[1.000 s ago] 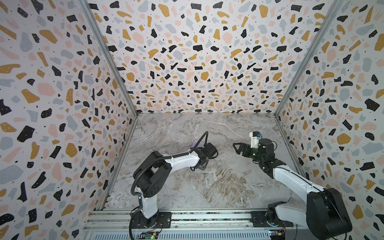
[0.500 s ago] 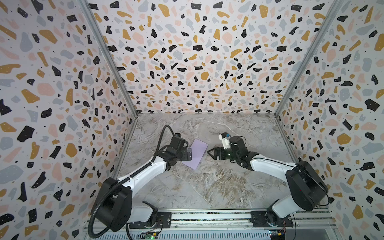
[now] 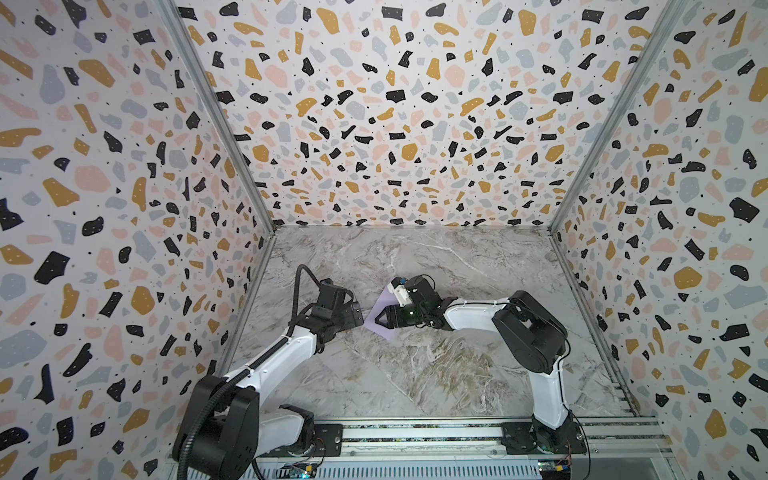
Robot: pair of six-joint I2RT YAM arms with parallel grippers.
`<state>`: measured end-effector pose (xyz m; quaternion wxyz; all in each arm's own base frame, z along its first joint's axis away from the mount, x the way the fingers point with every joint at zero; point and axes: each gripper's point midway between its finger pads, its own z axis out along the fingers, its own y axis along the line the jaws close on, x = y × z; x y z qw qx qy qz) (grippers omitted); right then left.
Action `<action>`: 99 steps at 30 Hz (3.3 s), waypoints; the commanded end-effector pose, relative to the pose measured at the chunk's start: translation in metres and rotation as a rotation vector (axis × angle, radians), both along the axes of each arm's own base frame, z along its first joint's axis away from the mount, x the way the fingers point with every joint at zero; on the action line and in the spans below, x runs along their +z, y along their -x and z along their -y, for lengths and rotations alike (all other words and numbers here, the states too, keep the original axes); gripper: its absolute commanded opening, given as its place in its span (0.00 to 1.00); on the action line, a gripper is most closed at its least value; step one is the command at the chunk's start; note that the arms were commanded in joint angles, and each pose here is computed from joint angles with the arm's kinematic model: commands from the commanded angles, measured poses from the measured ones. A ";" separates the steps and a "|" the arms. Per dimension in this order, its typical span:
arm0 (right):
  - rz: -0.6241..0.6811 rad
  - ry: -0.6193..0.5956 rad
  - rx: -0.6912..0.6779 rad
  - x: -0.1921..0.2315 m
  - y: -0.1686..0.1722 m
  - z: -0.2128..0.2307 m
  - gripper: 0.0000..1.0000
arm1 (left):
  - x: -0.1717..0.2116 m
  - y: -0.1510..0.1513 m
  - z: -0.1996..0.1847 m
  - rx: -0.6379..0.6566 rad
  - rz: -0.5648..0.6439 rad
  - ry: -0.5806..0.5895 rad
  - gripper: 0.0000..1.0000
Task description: Fold a paper plane with a square sheet of paper (pick it up from the middle)
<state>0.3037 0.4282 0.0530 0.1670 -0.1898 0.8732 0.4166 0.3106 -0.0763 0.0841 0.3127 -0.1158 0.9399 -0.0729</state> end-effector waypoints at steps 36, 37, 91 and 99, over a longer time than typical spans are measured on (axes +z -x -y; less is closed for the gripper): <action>-0.065 -0.039 -0.263 0.024 0.002 0.112 0.41 | -0.020 0.040 0.144 -0.433 -0.134 0.616 0.85; -0.069 -0.038 -0.266 0.021 0.001 0.113 0.41 | -0.021 0.041 0.146 -0.440 -0.139 0.621 0.84; 0.356 0.083 -0.038 0.038 -0.011 0.129 0.55 | -0.036 0.002 0.180 -0.355 -0.226 0.776 0.00; 0.682 0.229 0.099 0.042 0.025 0.093 0.61 | -0.023 -0.001 0.173 -0.248 -0.211 0.809 0.00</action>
